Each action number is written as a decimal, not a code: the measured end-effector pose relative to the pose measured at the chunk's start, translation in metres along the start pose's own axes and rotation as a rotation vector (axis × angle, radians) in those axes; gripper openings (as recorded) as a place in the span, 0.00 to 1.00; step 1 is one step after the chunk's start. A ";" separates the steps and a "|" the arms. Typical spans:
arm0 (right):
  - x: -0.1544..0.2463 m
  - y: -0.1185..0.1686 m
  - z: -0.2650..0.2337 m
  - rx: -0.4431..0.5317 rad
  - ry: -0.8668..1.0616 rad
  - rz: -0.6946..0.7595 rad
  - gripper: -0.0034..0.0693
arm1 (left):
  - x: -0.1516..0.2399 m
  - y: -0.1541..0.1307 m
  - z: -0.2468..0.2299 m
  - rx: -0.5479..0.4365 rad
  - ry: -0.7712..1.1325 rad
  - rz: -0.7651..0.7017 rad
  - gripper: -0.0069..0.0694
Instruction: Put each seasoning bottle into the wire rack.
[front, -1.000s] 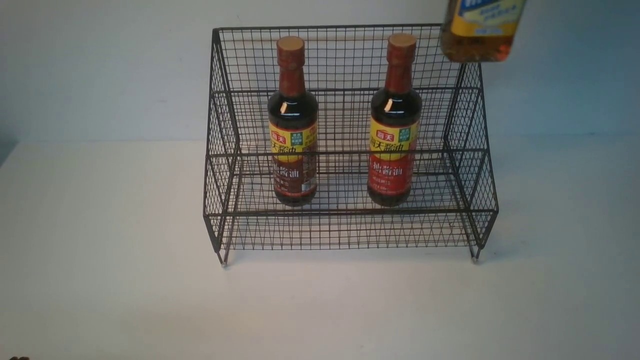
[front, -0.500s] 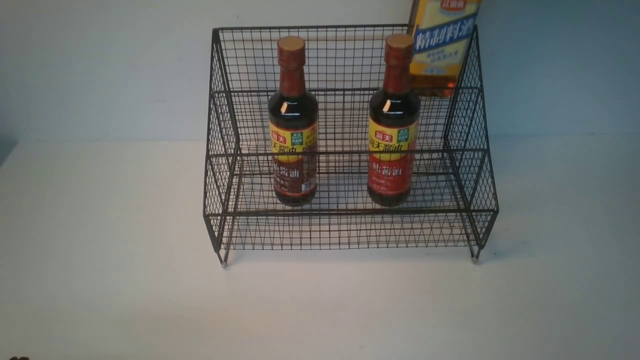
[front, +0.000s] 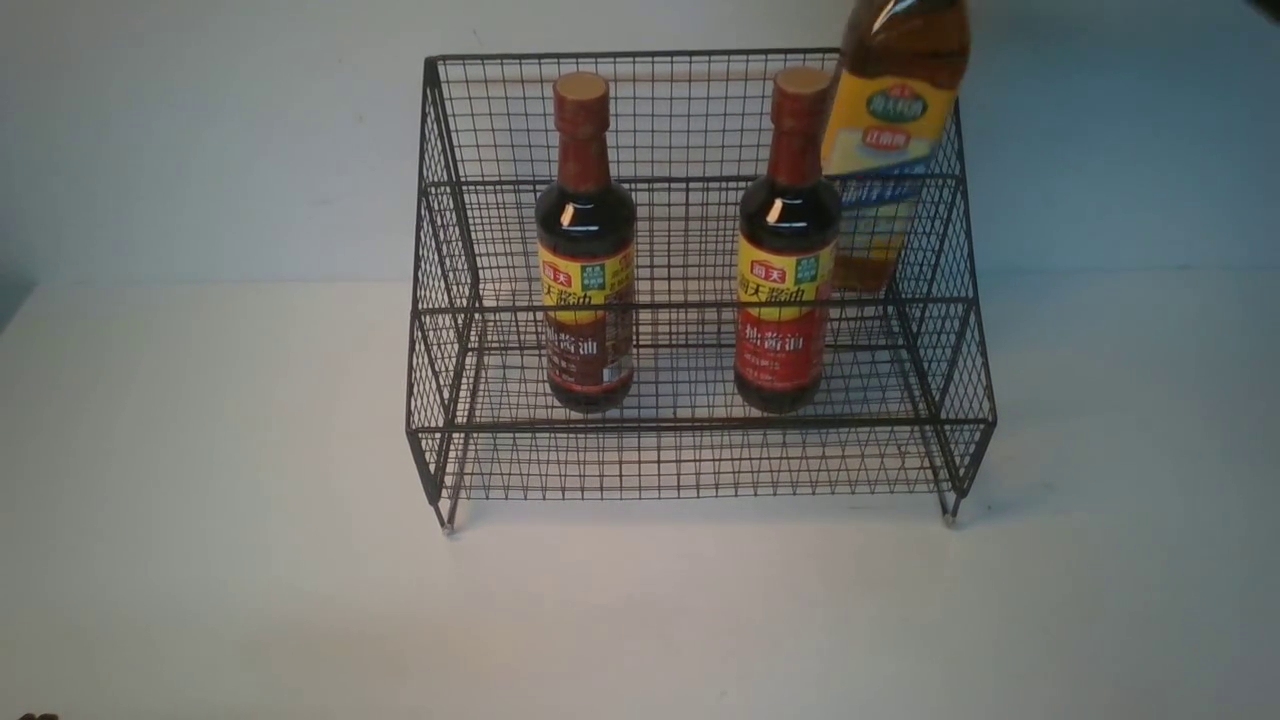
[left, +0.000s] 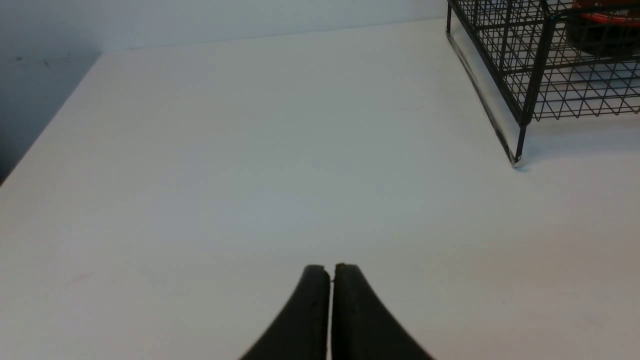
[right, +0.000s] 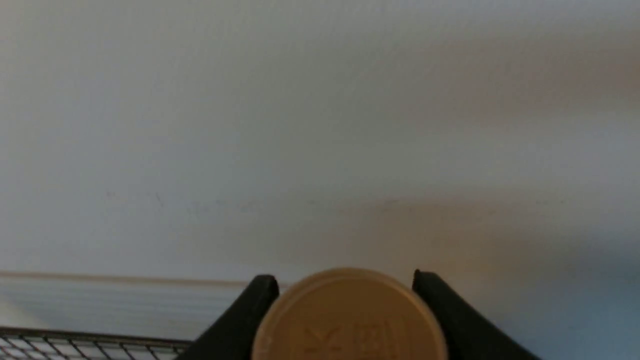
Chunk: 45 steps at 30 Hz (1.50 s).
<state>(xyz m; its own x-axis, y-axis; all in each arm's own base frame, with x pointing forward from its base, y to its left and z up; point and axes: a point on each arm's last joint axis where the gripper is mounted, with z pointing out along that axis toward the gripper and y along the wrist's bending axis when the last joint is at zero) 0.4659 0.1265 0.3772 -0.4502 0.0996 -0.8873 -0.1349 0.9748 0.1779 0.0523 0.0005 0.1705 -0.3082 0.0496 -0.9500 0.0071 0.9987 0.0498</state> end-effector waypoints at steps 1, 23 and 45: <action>0.005 0.000 0.005 -0.008 0.029 0.005 0.48 | 0.000 0.000 0.000 0.000 0.000 0.000 0.08; -0.006 0.027 -0.002 -0.116 -0.078 -0.124 0.63 | 0.000 0.000 0.000 0.000 0.000 0.000 0.08; -0.075 0.026 -0.174 -0.093 -0.215 -0.190 0.44 | 0.000 0.000 0.000 0.000 0.000 0.000 0.08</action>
<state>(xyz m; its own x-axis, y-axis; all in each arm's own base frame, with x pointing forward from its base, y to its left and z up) 0.3429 0.1096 0.5227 -0.2132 -0.0329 -0.9765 -0.2839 0.9584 0.0296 0.0523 0.0005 0.1705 -0.3082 0.0496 -0.9500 0.0071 0.9987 0.0498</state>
